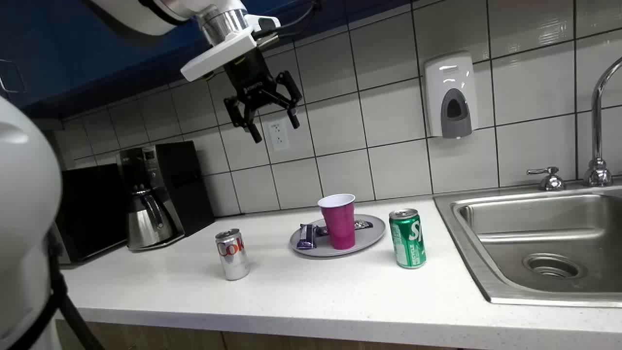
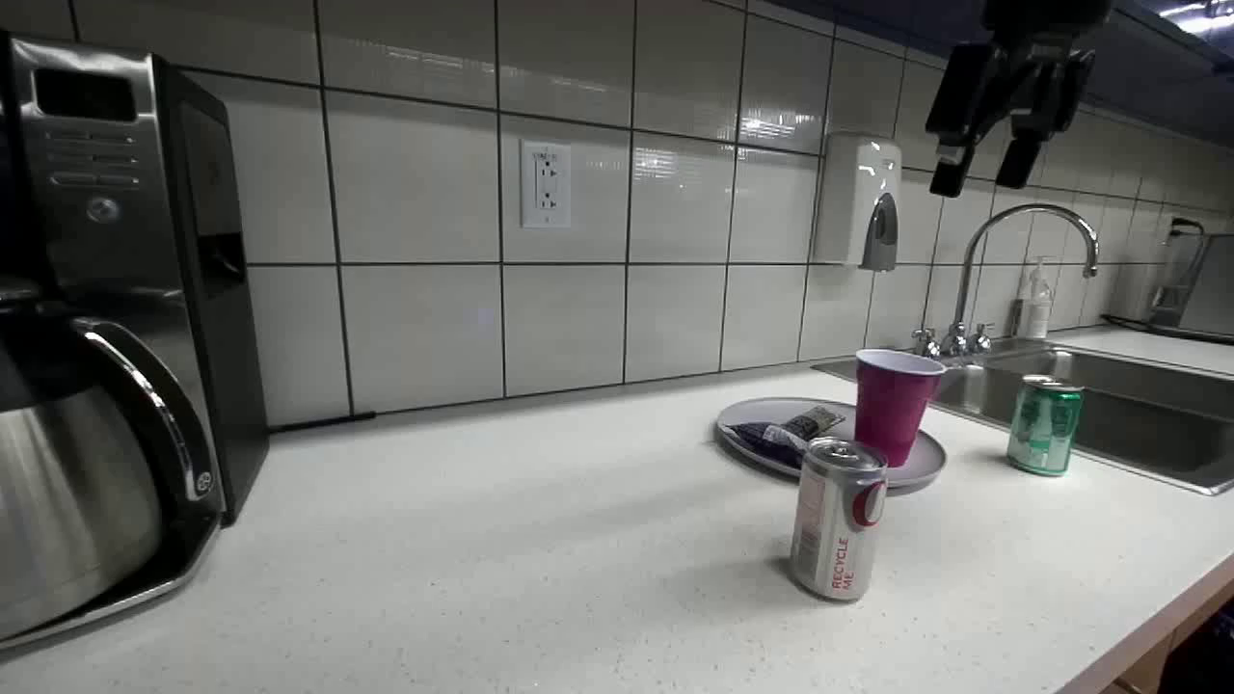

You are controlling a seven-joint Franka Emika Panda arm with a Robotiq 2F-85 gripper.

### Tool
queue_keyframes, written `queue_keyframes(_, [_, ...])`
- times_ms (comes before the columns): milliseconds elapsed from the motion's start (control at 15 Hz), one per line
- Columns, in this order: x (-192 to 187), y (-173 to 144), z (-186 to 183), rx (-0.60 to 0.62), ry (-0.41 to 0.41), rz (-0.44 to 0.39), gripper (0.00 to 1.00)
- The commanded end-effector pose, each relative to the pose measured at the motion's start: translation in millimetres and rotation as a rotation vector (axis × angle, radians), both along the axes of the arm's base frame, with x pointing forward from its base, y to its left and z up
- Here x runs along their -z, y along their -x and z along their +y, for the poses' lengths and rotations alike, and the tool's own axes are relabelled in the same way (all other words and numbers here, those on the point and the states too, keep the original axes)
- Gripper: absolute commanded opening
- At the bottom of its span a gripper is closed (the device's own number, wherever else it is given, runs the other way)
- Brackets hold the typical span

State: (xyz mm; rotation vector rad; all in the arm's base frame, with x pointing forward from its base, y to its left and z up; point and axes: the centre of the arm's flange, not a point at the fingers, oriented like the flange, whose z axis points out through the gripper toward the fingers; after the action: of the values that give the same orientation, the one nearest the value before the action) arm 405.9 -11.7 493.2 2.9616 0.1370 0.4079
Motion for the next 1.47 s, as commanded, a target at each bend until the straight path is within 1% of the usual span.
queue_keyframes(0, [0.1,0.0,0.0,0.000,0.000,0.000,1.00])
queue_keyframes(400, [1.0,0.0,-1.1,-0.003,0.009,-0.005,1.00])
queue_keyframes(467, [3.7,-0.7,-2.2,-0.003,0.028,-0.014,1.00])
queue_keyframes(733, [20.7,-4.8,-5.8,0.003,0.055,-0.065,1.00])
queue_keyframes(1067, [40.3,-14.4,-16.8,0.008,0.047,-0.130,1.00])
queue_keyframes(1200, [48.1,-21.5,-22.6,0.013,0.029,-0.136,1.00])
queue_keyframes(1400, [58.8,-34.1,-28.5,0.017,0.022,-0.139,1.00])
